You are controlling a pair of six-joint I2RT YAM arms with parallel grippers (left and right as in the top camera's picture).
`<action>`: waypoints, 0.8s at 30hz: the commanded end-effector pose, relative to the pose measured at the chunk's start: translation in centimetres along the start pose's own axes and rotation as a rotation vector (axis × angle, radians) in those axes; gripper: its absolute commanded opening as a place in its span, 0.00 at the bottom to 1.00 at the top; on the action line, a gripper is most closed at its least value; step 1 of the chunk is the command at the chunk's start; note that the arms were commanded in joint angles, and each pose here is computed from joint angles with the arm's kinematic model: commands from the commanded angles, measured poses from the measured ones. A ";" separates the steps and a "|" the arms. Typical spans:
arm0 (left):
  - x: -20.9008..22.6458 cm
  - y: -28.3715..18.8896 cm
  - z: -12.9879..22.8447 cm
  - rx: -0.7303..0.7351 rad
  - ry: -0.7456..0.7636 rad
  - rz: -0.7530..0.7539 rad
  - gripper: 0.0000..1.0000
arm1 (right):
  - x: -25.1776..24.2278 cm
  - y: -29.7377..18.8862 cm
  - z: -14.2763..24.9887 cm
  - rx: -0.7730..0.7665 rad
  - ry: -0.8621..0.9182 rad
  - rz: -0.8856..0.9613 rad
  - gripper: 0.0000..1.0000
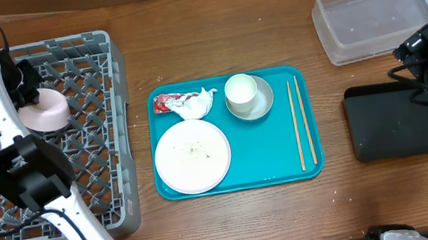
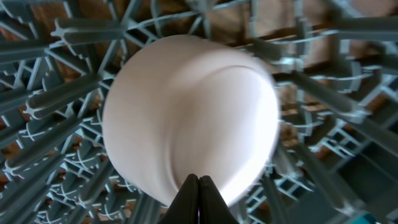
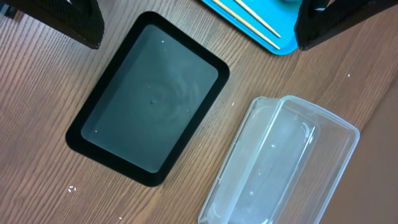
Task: Sort waste into correct bins and load items into the dishwasher
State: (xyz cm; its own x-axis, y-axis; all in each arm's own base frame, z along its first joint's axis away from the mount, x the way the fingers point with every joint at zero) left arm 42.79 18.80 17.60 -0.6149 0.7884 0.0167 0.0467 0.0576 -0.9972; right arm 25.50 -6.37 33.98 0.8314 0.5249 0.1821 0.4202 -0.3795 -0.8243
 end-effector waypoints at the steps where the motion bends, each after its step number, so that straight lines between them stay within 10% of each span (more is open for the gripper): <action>1: 1.1 2.0 -0.1 0.052 -0.042 -0.034 0.04 | -0.1 -0.2 -0.3 -0.010 0.013 -0.003 1.00; 12: 8.2 0.9 0.6 0.110 -0.320 -0.068 0.04 | -0.1 -0.2 -0.3 -0.010 0.013 -0.003 1.00; 24: 2.1 -13.2 2.9 -0.123 -0.094 0.577 0.04 | -0.1 -0.2 -0.3 -0.010 0.013 -0.003 1.00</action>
State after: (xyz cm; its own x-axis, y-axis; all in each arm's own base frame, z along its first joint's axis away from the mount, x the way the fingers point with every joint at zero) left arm 37.66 23.68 23.71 -0.7612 0.5577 -0.3309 0.2889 -0.1652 -0.9430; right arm 25.49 -6.37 33.98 0.8317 0.5244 0.1822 0.4198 -0.3793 -0.8245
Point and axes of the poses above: each gripper's point midway between its finger pads, its own y axis out along the fingers, its own x axis along the line the jaws close on, z = x × y, the point moved 5 cm from there along -y, back along the fingers, and after that the axes turned 1 degree about -y, right-handed, at the moved point
